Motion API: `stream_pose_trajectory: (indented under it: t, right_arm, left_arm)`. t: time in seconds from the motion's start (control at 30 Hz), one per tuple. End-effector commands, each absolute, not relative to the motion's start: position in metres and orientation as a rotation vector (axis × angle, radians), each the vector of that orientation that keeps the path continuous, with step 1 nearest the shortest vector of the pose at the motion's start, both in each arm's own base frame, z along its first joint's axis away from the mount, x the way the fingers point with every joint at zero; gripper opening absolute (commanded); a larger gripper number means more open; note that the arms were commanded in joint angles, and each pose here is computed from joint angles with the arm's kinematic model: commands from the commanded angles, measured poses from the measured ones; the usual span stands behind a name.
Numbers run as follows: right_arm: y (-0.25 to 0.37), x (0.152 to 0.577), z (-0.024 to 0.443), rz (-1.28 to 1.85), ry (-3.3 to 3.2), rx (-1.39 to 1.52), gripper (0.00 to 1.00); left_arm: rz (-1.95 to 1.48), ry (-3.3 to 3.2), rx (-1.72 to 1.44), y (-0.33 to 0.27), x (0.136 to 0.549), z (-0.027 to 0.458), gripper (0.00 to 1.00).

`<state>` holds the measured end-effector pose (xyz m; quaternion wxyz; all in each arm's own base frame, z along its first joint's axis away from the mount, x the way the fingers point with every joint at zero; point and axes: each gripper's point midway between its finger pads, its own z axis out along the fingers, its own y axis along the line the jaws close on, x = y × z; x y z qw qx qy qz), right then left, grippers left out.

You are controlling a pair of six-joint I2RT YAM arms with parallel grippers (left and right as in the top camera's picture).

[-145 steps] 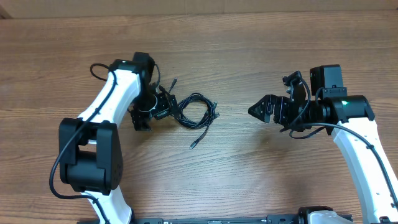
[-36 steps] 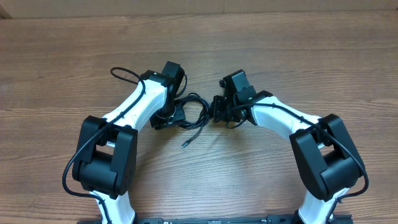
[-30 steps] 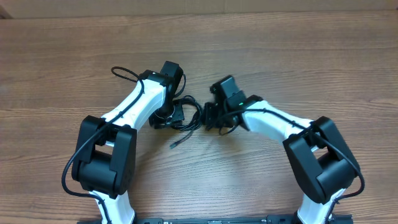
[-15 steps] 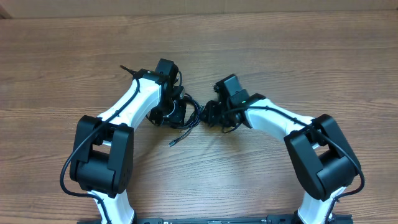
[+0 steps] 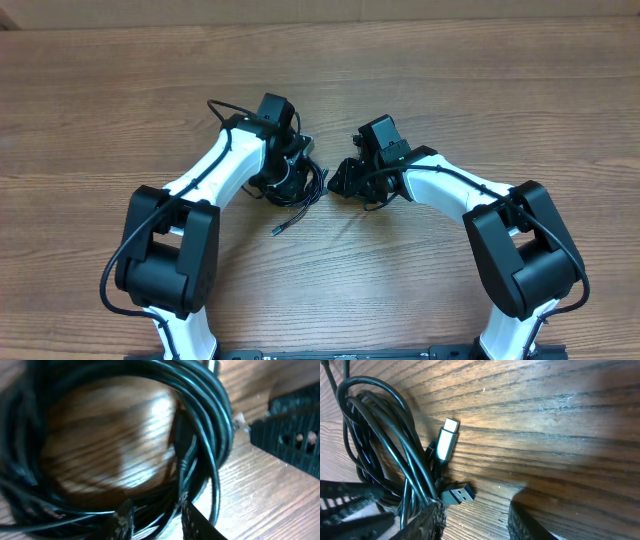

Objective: Untangle cables

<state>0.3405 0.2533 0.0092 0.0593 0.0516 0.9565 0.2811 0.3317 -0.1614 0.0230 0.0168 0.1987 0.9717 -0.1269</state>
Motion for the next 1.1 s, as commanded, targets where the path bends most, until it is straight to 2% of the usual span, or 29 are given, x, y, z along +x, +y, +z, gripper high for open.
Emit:
stream_pose_trajectory:
  t: [0.0, 0.13, 0.33, 0.47, 0.57, 0.63, 0.83, 1.0, 1.07]
  right_arm:
    - [0.251, 0.337, 0.001, 0.828, 2.922, 0.155, 0.40]
    - [0.251, 0.337, 0.001, 0.828, 2.922, 0.156, 0.40]
    - [0.251, 0.337, 0.001, 0.828, 2.922, 0.156, 0.39]
    - [0.251, 0.336, 0.001, 0.828, 2.923, 0.156, 0.40]
    - [0.253, 0.336, 0.002, 0.842, 2.924, 0.154, 0.50]
    - [0.255, 0.334, 0.003, 0.869, 2.928, 0.149, 0.62]
    - [0.263, 0.349, 0.011, 0.913, 2.849, 0.120, 0.56]
    - [0.267, 0.361, 0.016, 0.919, 2.786, 0.105, 0.55]
    - [0.268, 0.358, 0.017, 0.932, 2.794, 0.106, 0.50]
  left_arm:
    - [-0.415, 3.017, 0.738, -0.169, 0.320, 0.013, 0.33]
    - [-0.389, 3.029, 0.747, -0.167, 0.316, 0.008, 0.33]
    - [-0.317, 3.024, 0.712, -0.159, 0.322, 0.005, 0.22]
    - [-0.318, 3.027, 0.711, -0.160, 0.320, 0.003, 0.20]
    - [-0.318, 3.031, 0.711, -0.159, 0.317, -0.002, 0.22]
    - [-0.314, 3.038, 0.712, -0.157, 0.314, -0.005, 0.20]
    - [-0.306, 3.040, 0.712, -0.156, 0.313, -0.006, 0.04]
    - [-0.320, 3.045, 0.749, -0.157, 0.312, 0.003, 0.04]
    - [-0.320, 3.044, 0.772, -0.158, 0.315, 0.013, 0.04]
